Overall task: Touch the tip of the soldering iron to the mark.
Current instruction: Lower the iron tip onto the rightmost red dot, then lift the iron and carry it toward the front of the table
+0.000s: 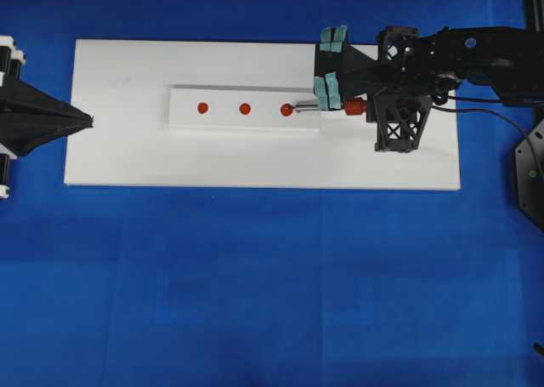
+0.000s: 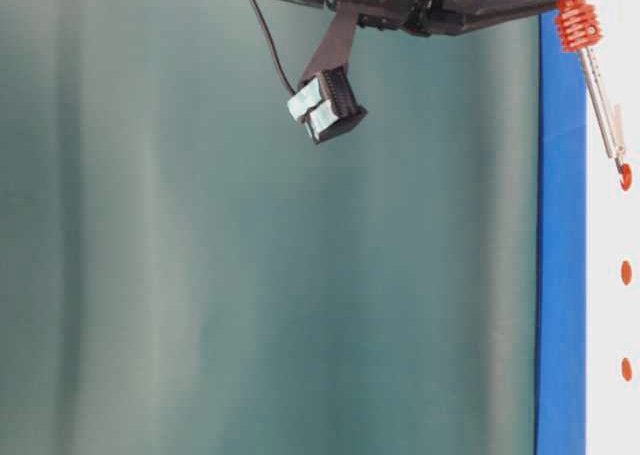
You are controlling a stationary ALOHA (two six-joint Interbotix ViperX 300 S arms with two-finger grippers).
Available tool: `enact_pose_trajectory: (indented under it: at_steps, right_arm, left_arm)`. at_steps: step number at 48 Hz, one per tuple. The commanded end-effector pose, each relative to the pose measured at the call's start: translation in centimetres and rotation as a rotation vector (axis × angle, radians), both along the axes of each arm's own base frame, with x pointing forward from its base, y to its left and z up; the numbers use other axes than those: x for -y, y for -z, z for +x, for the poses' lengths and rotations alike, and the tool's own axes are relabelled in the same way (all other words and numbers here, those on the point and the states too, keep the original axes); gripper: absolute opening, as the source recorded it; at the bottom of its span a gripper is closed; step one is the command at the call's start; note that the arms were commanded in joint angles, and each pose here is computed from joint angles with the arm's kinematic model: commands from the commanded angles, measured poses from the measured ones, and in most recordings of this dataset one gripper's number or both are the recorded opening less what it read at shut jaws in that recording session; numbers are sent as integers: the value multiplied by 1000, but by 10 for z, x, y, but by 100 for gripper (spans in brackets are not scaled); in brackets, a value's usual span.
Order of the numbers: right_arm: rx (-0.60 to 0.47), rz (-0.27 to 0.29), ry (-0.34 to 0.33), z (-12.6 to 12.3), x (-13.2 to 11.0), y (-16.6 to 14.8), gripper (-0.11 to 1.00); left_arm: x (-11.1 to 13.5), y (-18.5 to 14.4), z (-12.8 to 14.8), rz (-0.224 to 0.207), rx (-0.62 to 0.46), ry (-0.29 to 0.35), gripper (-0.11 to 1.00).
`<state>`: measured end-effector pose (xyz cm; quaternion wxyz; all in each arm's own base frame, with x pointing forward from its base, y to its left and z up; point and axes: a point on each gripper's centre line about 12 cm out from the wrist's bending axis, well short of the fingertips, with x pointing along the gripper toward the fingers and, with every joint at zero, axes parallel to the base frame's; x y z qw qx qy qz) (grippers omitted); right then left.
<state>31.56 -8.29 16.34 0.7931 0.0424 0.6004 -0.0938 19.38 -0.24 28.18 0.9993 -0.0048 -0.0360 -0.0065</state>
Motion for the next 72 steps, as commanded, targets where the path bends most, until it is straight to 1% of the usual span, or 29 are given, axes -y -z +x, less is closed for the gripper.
enact_pose_trajectory:
  at_steps: [1,57,72]
  right_arm:
    - [25,-9,-3,2,1,-6,6]
    - [19,-7,0,1,1,-4,6]
    - [33,-8,5,3,1,-9,6]
  left_arm:
    - [0,-5,1,1,17,2,2]
    - [0,-5,1,1,17,0,2]
    - [0,-5,1,1,15,2,2]
